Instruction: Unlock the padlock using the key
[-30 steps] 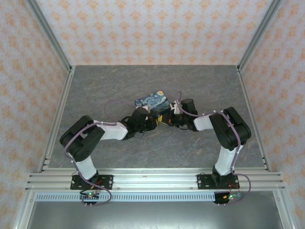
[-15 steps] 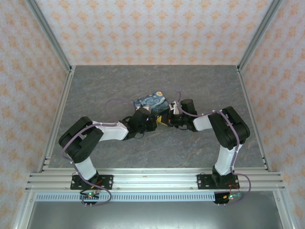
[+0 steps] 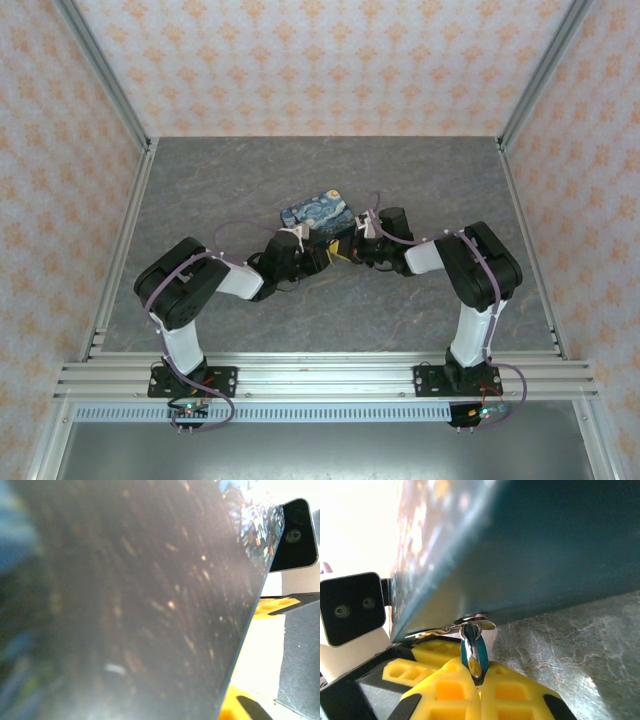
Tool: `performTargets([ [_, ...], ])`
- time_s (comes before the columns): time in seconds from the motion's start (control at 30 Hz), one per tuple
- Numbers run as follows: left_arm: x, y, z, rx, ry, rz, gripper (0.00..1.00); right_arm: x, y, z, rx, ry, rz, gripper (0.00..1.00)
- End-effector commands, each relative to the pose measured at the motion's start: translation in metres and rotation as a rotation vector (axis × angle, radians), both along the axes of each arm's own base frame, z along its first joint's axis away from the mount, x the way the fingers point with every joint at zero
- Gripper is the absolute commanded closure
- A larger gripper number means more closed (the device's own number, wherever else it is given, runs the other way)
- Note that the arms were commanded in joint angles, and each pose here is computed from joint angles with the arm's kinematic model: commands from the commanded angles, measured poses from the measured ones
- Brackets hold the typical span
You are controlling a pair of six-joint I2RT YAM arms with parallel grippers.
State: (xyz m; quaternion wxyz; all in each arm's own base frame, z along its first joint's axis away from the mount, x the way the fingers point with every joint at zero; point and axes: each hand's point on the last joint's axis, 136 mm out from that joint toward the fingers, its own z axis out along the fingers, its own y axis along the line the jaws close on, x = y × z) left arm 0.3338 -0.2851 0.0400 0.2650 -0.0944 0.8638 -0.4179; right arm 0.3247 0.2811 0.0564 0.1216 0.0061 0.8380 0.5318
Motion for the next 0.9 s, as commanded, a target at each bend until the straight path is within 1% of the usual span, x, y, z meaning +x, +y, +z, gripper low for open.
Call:
performTargets([
  [0.0, 0.003, -0.004, -0.001, -0.049, 0.026, 0.006, 0.93, -0.021, 0.012, 0.003, 0.045, 0.025, 0.091, 1.00],
  [0.1, 0.003, -0.004, -0.001, -0.039, 0.033, 0.006, 1.00, -0.020, 0.012, 0.002, 0.040, 0.027, 0.085, 1.00],
  [0.2, 0.003, -0.001, 0.000, 0.004, 0.039, 0.008, 1.00, -0.019, 0.011, 0.002, 0.034, 0.028, 0.081, 1.00],
  [0.23, 0.002, 0.002, 0.000, 0.041, 0.042, 0.010, 1.00, -0.019, 0.011, 0.001, 0.031, 0.032, 0.079, 1.00],
  [0.3, -0.001, 0.006, -0.001, 0.161, 0.049, -0.005, 1.00, -0.018, 0.010, -0.001, 0.021, 0.038, 0.075, 1.00],
  [0.33, -0.005, 0.008, -0.002, 0.246, 0.048, -0.020, 1.00, -0.019, 0.010, -0.001, 0.021, 0.039, 0.076, 1.00],
  [0.43, -0.012, 0.009, 0.005, 0.465, 0.007, -0.070, 1.00, -0.018, 0.010, -0.001, 0.017, 0.042, 0.068, 1.00],
  [0.47, -0.013, 0.008, 0.007, 0.512, -0.004, -0.080, 1.00, -0.018, 0.009, -0.002, 0.014, 0.043, 0.068, 1.00],
  [0.6, -0.014, 0.009, 0.006, 0.477, 0.004, -0.060, 1.00, -0.019, 0.006, -0.007, -0.006, 0.048, 0.071, 1.00],
  [0.63, -0.015, 0.009, 0.007, 0.447, 0.008, -0.052, 0.97, -0.021, 0.004, -0.009, -0.014, 0.052, 0.075, 1.00],
  [0.7, -0.014, 0.010, 0.015, 0.366, 0.007, -0.031, 0.87, -0.024, 0.000, -0.014, -0.044, 0.058, 0.084, 1.00],
  [0.73, -0.014, 0.009, 0.021, 0.319, 0.005, -0.023, 0.80, -0.027, -0.001, -0.018, -0.065, 0.061, 0.097, 1.00],
  [0.8, -0.013, 0.008, 0.037, 0.233, -0.010, -0.011, 0.67, -0.031, -0.005, -0.023, -0.104, 0.064, 0.115, 1.00],
  [0.87, -0.013, 0.007, 0.059, 0.167, -0.032, -0.009, 0.56, -0.034, -0.009, -0.028, -0.149, 0.062, 0.134, 1.00],
])
